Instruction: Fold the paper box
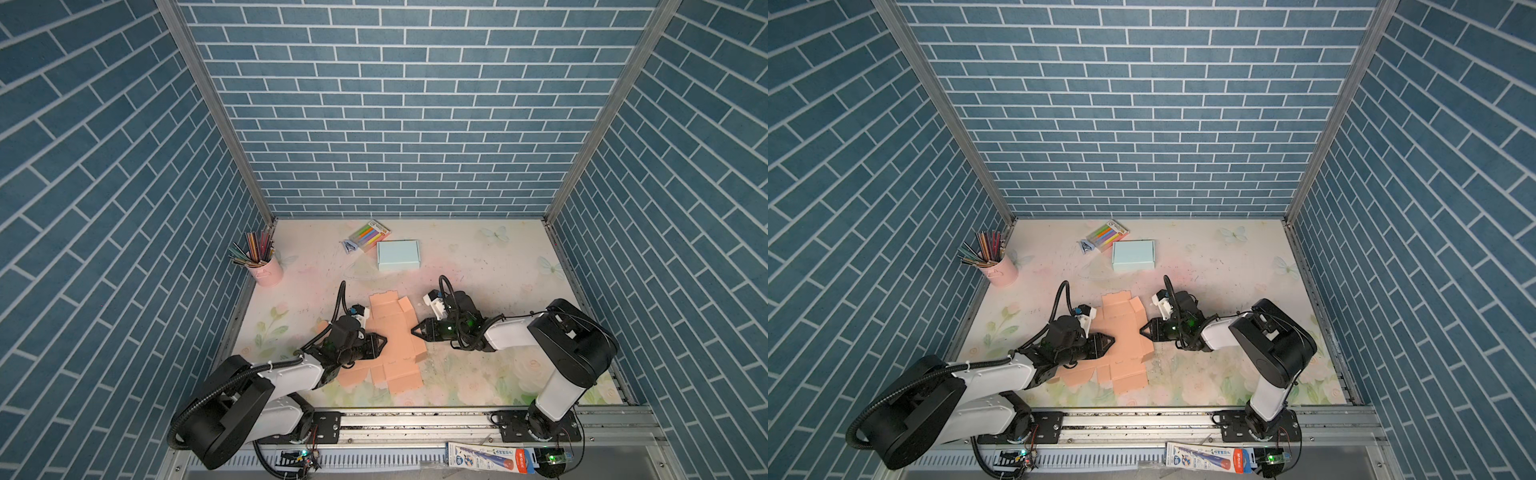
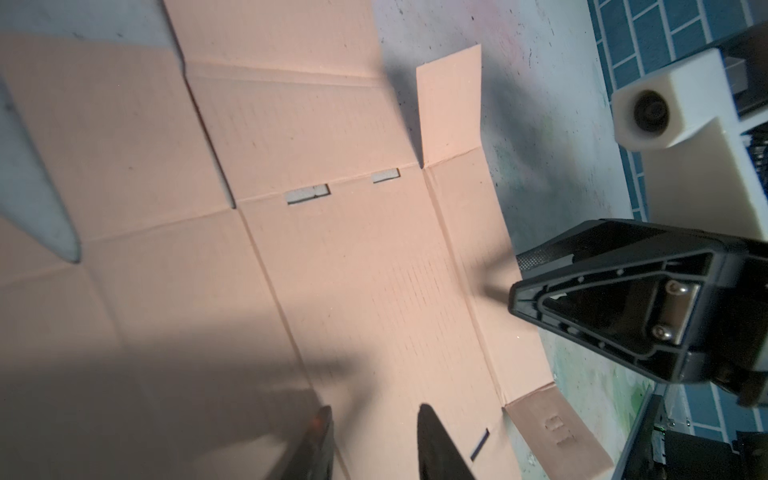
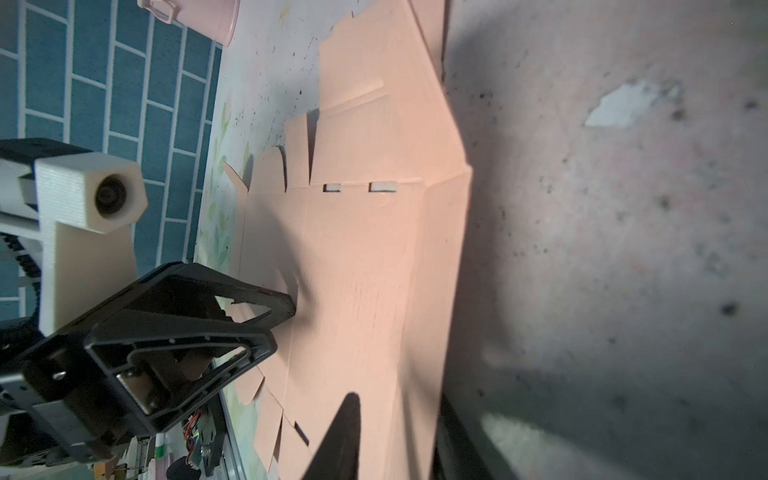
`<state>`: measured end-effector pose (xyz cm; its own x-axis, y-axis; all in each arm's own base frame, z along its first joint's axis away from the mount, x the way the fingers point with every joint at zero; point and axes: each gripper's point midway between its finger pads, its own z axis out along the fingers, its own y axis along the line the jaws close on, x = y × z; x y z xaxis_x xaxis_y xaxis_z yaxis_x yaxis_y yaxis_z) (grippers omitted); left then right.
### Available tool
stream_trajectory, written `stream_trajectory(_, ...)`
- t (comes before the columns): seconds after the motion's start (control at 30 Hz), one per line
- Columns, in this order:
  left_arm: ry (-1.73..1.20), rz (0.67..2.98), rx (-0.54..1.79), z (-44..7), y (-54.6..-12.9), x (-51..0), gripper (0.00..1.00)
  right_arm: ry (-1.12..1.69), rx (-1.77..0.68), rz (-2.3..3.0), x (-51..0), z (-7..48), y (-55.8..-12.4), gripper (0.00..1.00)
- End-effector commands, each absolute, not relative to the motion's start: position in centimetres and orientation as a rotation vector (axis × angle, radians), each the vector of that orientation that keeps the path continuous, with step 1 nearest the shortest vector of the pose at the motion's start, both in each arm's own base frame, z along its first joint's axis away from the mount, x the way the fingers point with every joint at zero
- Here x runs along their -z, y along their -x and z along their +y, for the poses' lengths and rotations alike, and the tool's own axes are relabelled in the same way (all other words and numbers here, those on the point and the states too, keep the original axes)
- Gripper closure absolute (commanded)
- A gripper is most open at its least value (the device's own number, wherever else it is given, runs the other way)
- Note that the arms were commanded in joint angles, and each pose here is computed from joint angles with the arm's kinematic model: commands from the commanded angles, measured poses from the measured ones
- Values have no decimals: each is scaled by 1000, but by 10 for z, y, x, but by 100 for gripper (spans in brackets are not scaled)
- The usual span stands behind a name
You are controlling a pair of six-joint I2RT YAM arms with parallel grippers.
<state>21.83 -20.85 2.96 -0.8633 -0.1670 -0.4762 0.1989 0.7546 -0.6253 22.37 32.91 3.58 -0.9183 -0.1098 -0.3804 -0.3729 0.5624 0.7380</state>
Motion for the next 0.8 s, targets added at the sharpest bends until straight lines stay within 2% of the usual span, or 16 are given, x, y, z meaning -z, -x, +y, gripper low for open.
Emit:
stream_trajectory(0.0,-5,2480,925,-204,-209,-16,65,381,-1348,2500,-38,333,-218,77)
stream_trajectory(0.27,-9,2462,929,-205,-210,-23,65,362,-1313,2497,-40,327,-220,95)
stream_trajectory(0.5,-50,2370,939,-208,-218,-57,66,424,-1101,2522,-52,300,-223,100)
stream_trajectory(0.6,-77,2340,929,-210,-223,-71,72,474,-1005,2517,-63,285,-223,99)
stream_trajectory(0.77,-103,2321,871,-208,-242,-85,88,542,-926,2500,-79,262,-216,98)
